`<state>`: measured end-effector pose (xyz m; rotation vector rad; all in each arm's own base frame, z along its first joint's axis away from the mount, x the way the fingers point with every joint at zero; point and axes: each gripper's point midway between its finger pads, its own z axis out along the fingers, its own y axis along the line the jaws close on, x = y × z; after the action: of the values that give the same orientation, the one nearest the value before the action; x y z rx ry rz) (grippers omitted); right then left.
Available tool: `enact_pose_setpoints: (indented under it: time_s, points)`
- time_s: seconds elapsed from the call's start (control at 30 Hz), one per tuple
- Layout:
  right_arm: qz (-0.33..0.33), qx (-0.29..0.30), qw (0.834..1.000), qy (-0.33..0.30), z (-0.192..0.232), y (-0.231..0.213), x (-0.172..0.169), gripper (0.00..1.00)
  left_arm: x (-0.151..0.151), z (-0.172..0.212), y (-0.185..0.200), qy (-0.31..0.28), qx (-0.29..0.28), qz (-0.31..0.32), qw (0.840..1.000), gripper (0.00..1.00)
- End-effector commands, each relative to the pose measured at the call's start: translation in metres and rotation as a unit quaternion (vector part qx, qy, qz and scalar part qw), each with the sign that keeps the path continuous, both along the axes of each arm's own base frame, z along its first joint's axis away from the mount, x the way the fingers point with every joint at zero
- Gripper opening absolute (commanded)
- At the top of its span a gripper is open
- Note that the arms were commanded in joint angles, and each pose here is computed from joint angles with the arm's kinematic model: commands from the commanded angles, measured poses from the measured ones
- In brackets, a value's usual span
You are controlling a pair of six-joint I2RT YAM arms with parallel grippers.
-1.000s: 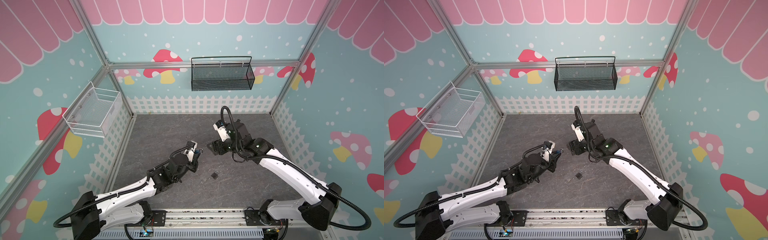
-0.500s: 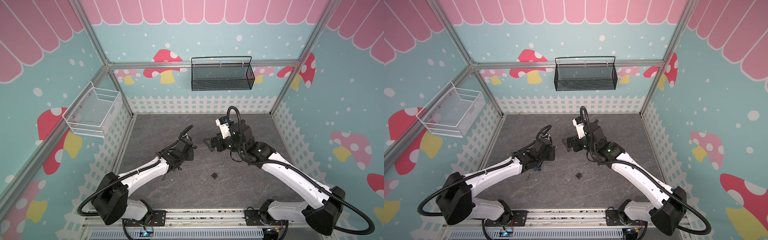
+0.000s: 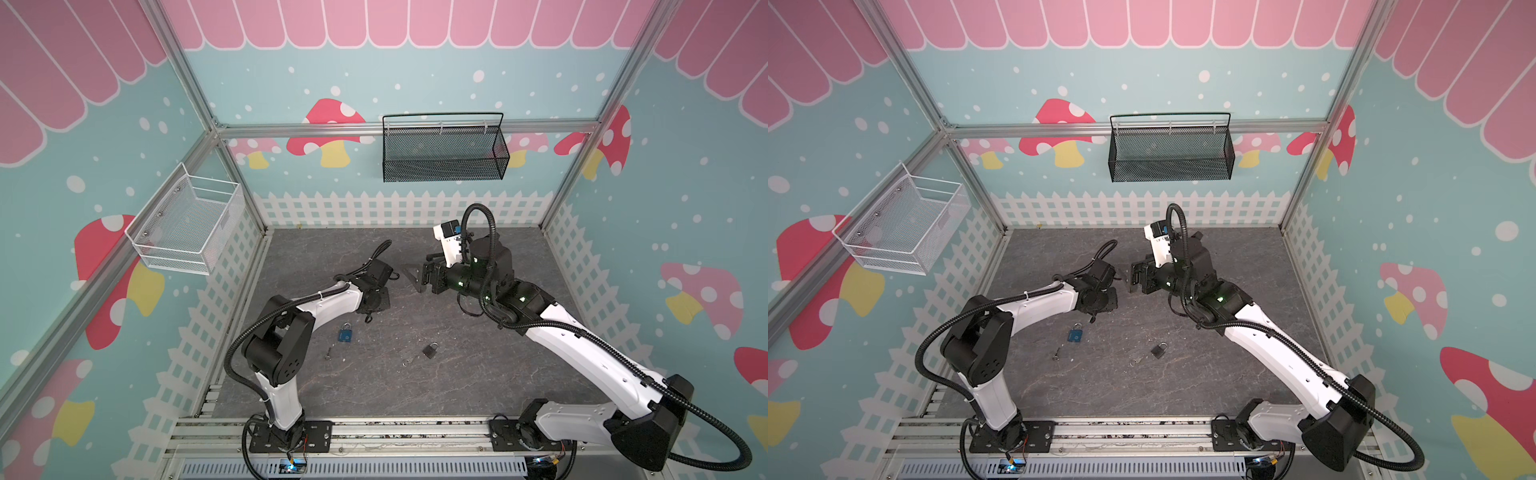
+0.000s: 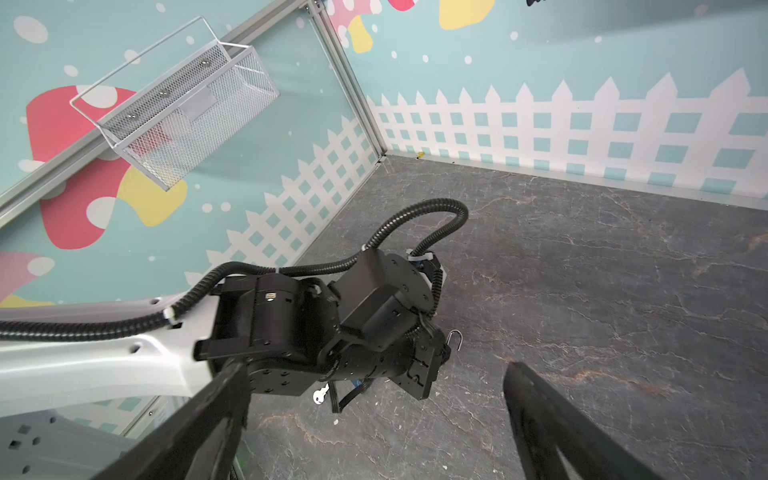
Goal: Unlock with the key
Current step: 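Set the blue padlock down and open the left gripper while the right arm withdraws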
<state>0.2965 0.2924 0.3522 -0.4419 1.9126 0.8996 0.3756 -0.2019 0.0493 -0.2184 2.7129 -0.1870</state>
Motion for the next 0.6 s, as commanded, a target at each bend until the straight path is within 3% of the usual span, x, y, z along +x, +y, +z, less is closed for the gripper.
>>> enact_pose_setpoints:
  time_s: [0.0, 0.5, 0.57]
  points:
    - [0.005, 0.029, 0.999, -0.021, 0.026, 0.000, -0.002, 0.98, 0.002, -0.004, 0.004, 0.021, 0.012, 0.008, 1.000, 0.00]
    - [-0.001, 0.036, 0.999, -0.031, 0.031, -0.005, -0.001, 0.98, -0.010, -0.036, 0.008, 0.084, 0.052, -0.031, 0.995, 0.00]
    - [-0.002, 0.037, 0.999, -0.032, 0.030, -0.007, -0.002, 0.98, -0.011, -0.037, 0.007, 0.089, 0.053, -0.036, 0.994, 0.05]
